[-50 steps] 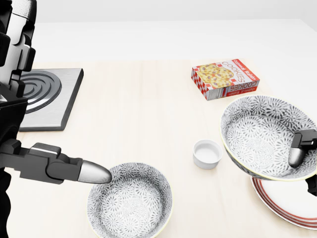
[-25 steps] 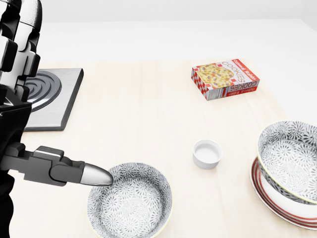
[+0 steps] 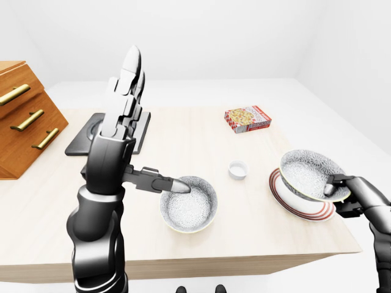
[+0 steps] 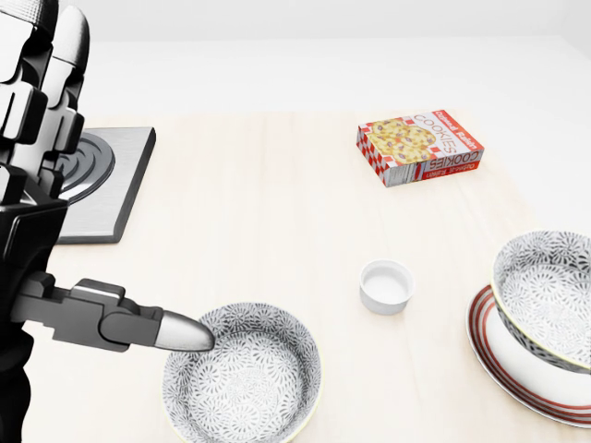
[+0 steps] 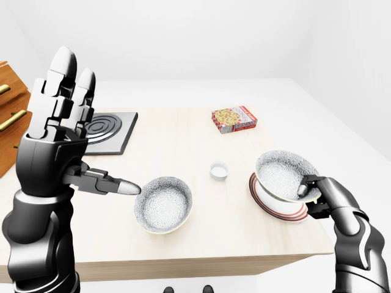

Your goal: Pick the akita bowl from table center and place it on the plate.

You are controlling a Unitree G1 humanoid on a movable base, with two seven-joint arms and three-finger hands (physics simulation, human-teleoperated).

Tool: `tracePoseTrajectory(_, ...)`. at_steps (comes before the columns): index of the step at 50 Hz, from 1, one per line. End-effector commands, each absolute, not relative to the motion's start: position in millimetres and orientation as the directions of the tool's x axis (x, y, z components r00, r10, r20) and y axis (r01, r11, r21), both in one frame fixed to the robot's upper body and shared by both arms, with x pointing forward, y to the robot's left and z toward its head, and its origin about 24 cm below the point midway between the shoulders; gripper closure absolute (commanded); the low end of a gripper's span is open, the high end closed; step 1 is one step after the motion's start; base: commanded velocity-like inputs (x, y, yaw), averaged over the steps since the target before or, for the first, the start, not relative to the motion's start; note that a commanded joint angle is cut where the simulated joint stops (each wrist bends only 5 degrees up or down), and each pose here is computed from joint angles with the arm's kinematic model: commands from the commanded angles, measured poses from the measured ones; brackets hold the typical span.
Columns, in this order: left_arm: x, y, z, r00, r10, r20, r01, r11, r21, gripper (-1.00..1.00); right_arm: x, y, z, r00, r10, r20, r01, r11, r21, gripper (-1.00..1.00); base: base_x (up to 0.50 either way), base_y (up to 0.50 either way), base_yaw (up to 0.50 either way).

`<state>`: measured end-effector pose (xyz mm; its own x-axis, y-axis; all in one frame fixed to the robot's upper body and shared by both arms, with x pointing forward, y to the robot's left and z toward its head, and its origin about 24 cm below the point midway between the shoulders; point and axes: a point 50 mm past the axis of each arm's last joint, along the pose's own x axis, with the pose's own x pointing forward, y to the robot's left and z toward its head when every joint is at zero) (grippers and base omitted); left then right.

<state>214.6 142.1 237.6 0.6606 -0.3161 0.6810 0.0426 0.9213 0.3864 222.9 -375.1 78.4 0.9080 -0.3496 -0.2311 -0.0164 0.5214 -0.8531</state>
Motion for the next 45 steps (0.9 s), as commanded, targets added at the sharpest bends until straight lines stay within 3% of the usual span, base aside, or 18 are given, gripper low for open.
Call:
tracePoseTrajectory(1,214.9,141.5,234.8,0.670,-0.316,0.671,0.046,0.921,0.388,-1.00,231.5,-383.0,69.8,0.906,-0.370,-0.207,0.083,0.634,-0.769,1.00,0.00,0.00,0.00)
tracePoseTrajectory(34,218.6,142.6,234.9,0.675,-0.316,0.667,0.045,0.920,0.390,-1.00,237.6,-387.6,50.6,0.868,-0.429,-0.249,0.077,0.612,-0.787,0.95,0.00,0.00,0.00)
tracePoseTrajectory(44,219.2,142.8,233.3,0.681,-0.315,0.661,0.047,0.920,0.390,-1.00,230.9,-390.6,49.7,0.863,-0.437,-0.252,0.080,0.613,-0.786,0.62,0.00,0.00,0.00)
tracePoseTrajectory(45,219.1,143.0,233.4,0.681,-0.315,0.661,0.046,0.920,0.390,-1.00,228.1,-390.8,50.1,0.865,-0.434,-0.253,0.077,0.612,-0.787,0.25,0.00,0.00,0.00)
